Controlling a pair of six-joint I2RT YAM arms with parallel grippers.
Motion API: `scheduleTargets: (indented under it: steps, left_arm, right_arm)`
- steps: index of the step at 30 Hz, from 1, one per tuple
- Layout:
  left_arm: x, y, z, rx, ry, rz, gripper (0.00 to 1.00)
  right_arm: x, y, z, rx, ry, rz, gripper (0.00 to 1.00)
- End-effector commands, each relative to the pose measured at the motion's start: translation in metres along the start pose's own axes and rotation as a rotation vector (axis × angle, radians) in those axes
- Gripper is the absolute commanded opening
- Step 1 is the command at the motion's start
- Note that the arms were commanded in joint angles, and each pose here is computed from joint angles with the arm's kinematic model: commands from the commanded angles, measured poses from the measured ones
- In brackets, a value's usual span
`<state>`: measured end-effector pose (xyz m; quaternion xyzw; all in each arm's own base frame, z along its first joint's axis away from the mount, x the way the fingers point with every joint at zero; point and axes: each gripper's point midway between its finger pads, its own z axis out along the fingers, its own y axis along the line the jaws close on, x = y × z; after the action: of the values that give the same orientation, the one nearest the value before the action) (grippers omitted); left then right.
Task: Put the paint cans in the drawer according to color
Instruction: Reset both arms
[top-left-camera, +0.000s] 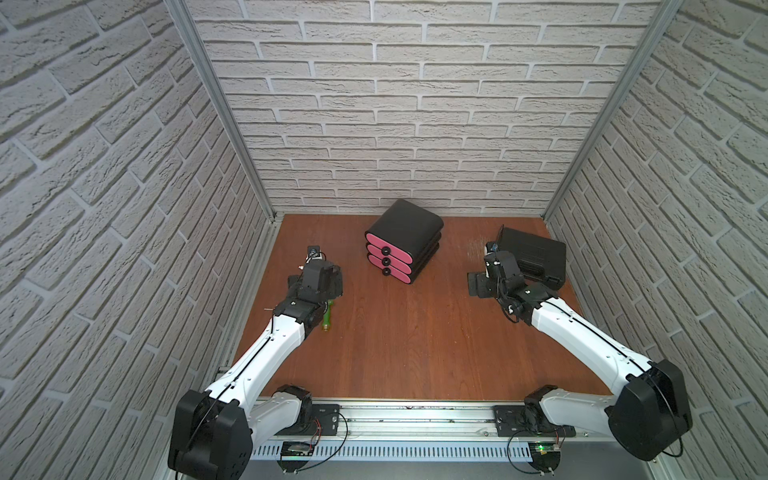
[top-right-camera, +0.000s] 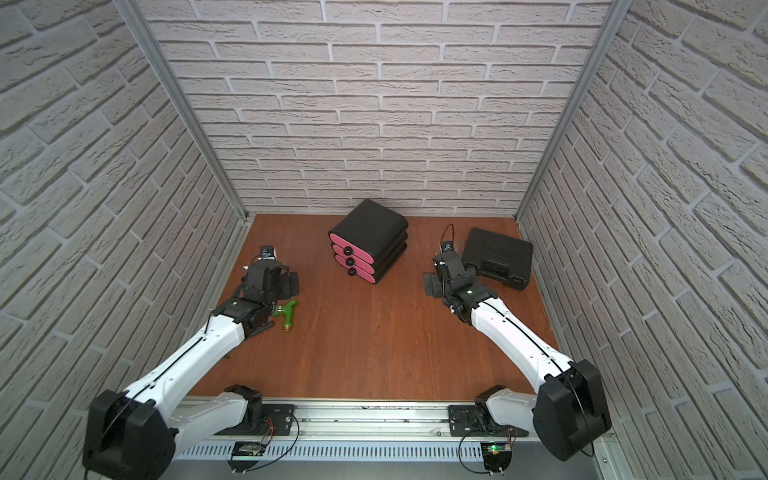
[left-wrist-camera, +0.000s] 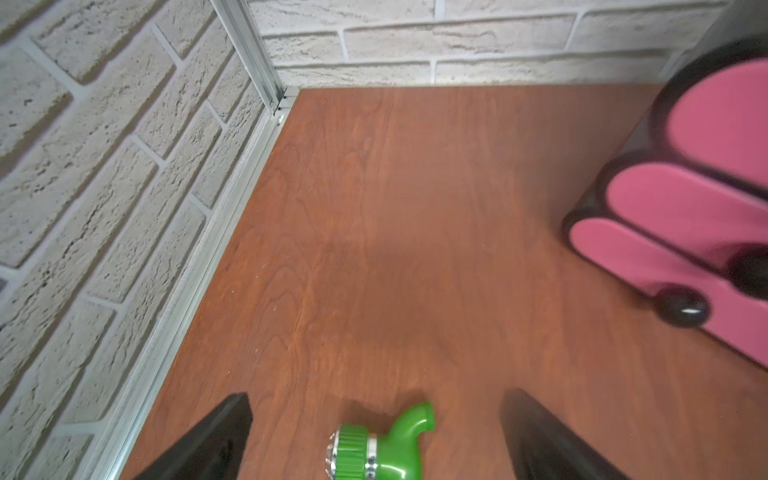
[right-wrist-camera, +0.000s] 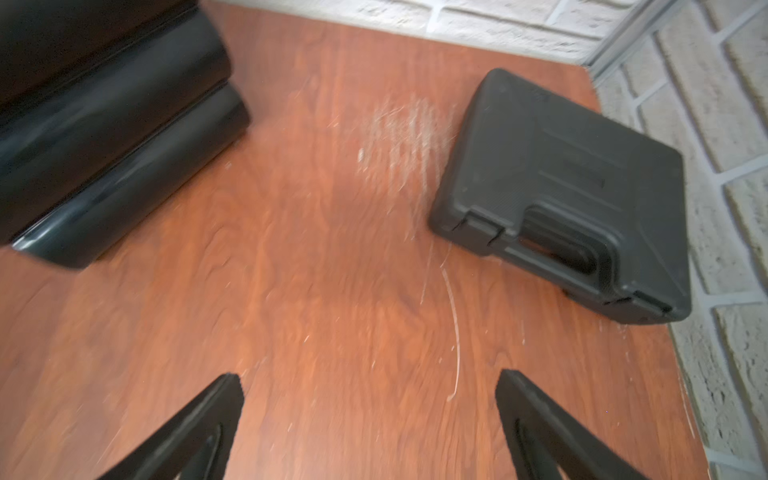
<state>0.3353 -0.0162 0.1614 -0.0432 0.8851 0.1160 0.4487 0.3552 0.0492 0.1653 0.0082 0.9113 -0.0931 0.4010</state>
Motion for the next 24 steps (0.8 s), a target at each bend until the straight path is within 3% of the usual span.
scheduleTargets:
  steps: [1,10,14,19,24]
  left_arm:
    - [-0.001,0.013,0.02,-0.026,-0.063,0.012,0.99]
    - [0.007,0.014,0.062,0.041,-0.023,0.104,0.99]
    - [0.016,0.008,0.077,0.076,-0.008,0.11,0.99]
    - [0.022,-0.007,0.091,0.134,-0.04,0.135,0.98]
    - [0.017,-0.016,0.1,0.192,-0.073,0.212,0.99]
  right_arm:
    - [-0.024,-0.016,0.023,0.063,-0.112,0.061,1.0]
    - [-0.028,0.001,0.079,-0.088,-0.191,-0.067,0.99]
    - [-0.023,-0.003,0.09,-0.065,-0.108,-0.173,0.99]
    - [0.015,-0.04,0.078,-0.033,-0.086,-0.094,0.99]
    - [0.027,-0.048,0.084,-0.091,-0.176,-0.034,0.99]
